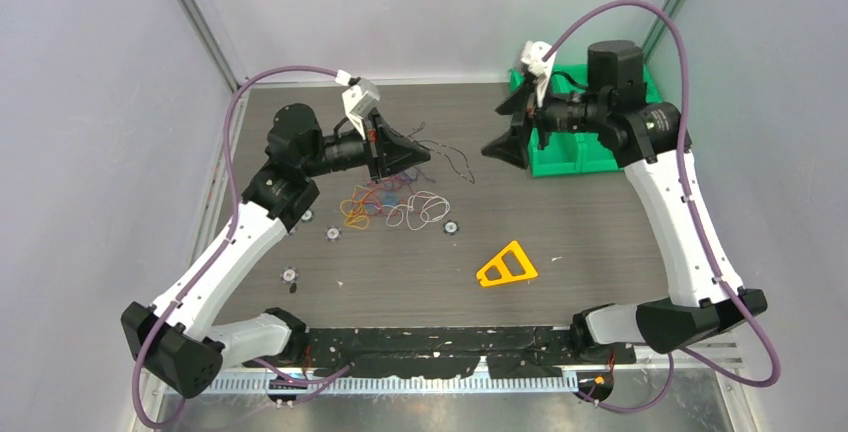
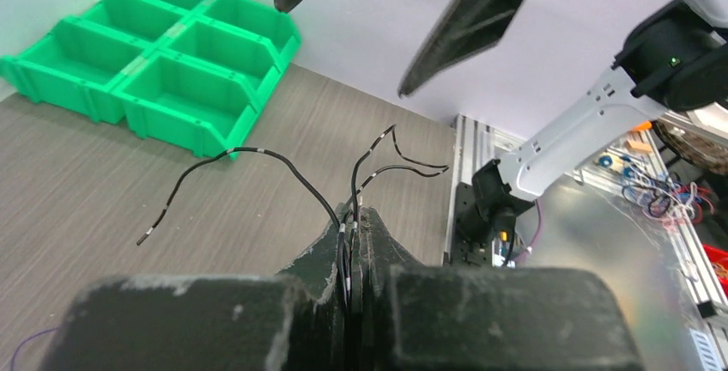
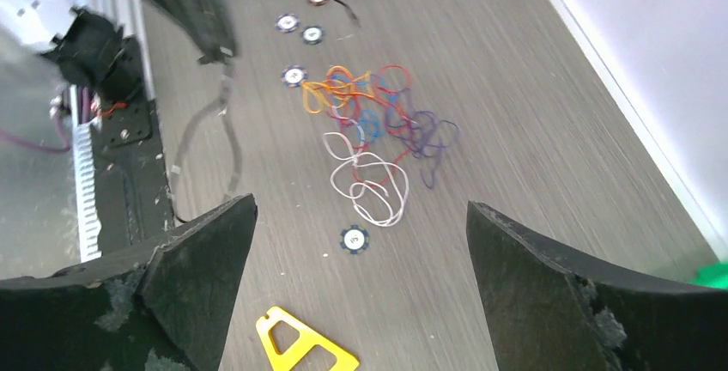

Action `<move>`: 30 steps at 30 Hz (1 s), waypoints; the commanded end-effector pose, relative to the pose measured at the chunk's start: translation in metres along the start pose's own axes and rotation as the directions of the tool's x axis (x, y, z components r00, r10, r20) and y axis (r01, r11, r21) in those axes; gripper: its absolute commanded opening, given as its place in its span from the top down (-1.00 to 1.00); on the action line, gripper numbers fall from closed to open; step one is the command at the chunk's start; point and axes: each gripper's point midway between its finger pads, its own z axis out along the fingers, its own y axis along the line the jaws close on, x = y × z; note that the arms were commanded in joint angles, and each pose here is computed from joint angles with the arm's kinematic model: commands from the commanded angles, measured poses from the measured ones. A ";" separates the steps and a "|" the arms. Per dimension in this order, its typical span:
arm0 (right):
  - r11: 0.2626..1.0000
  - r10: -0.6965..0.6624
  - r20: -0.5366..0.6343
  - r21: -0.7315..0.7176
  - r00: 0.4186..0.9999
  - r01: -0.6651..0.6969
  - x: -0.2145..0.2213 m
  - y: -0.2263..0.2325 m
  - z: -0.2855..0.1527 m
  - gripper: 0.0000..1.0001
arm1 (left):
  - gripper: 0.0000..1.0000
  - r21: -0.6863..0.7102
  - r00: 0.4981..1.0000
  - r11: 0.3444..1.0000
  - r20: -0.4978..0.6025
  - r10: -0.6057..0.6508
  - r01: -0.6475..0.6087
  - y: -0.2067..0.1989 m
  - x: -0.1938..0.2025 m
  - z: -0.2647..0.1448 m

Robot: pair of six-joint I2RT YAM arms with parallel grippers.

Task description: Untangle the cables

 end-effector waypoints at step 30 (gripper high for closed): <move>0.904 -0.173 0.100 -0.379 0.980 0.198 -0.034 0.140 0.048 0.23 | 1.00 0.355 0.956 0.918 -0.160 0.246 -0.176 -0.070 0.031 0.007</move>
